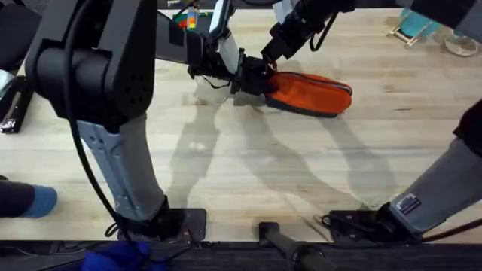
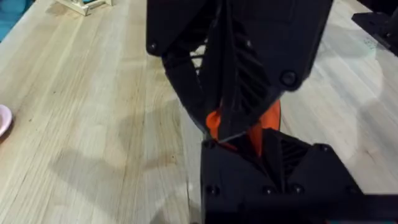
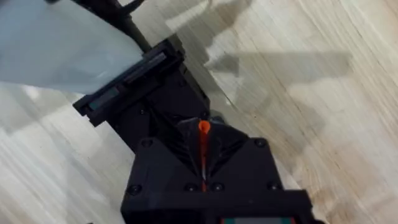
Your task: Unzip the bag, pick up the pens from the table one at a time and place them inside, then zip the bag closed.
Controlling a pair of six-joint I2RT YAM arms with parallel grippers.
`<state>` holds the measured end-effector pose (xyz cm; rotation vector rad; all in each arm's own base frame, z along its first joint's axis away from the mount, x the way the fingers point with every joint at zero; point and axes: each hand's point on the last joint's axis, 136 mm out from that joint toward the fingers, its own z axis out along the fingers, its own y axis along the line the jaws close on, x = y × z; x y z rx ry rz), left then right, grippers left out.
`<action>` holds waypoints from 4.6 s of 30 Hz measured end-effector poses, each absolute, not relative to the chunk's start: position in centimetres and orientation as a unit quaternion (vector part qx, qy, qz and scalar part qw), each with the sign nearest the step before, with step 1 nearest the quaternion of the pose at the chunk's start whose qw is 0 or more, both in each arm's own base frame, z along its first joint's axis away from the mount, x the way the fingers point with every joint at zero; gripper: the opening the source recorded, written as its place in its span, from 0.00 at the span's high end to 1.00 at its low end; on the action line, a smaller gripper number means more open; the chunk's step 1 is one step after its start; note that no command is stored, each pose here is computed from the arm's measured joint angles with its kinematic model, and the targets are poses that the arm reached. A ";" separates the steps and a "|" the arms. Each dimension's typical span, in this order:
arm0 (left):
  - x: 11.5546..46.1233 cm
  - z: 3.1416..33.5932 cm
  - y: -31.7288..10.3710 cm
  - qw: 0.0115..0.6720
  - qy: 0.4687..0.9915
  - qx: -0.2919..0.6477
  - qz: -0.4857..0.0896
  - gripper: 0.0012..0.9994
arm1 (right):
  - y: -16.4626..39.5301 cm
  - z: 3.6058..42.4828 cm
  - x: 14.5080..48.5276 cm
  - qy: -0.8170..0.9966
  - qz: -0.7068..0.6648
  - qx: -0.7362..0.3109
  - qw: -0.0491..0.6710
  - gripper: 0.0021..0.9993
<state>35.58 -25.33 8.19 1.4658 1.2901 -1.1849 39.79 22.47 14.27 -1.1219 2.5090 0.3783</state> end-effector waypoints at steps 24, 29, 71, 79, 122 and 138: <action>35.6 8.3 -25.4 0.419 0.510 0.585 -0.471 0.96 | 21.0 16.3 37.9 0.884 0.113 -0.419 0.175 0.97; 35.7 8.3 -25.4 0.420 0.509 0.585 -0.471 0.96 | 20.4 16.0 37.3 0.888 0.101 -0.419 0.159 0.97; 35.7 8.3 -25.4 0.420 0.510 0.585 -0.471 0.96 | 14.4 16.3 35.4 0.923 0.079 -0.366 0.092 0.97; 35.7 8.3 -25.4 0.420 0.510 0.585 -0.471 0.96 | 13.0 16.3 35.6 0.930 0.079 -0.348 0.088 0.97; 35.8 8.4 -25.3 0.422 0.509 0.584 -0.471 0.96 | 4.7 17.1 34.2 0.975 0.102 -0.192 0.047 0.97; 35.7 8.5 -25.2 0.423 0.507 0.582 -0.475 0.96 | 3.4 16.3 32.3 0.981 0.106 -0.159 0.021 0.97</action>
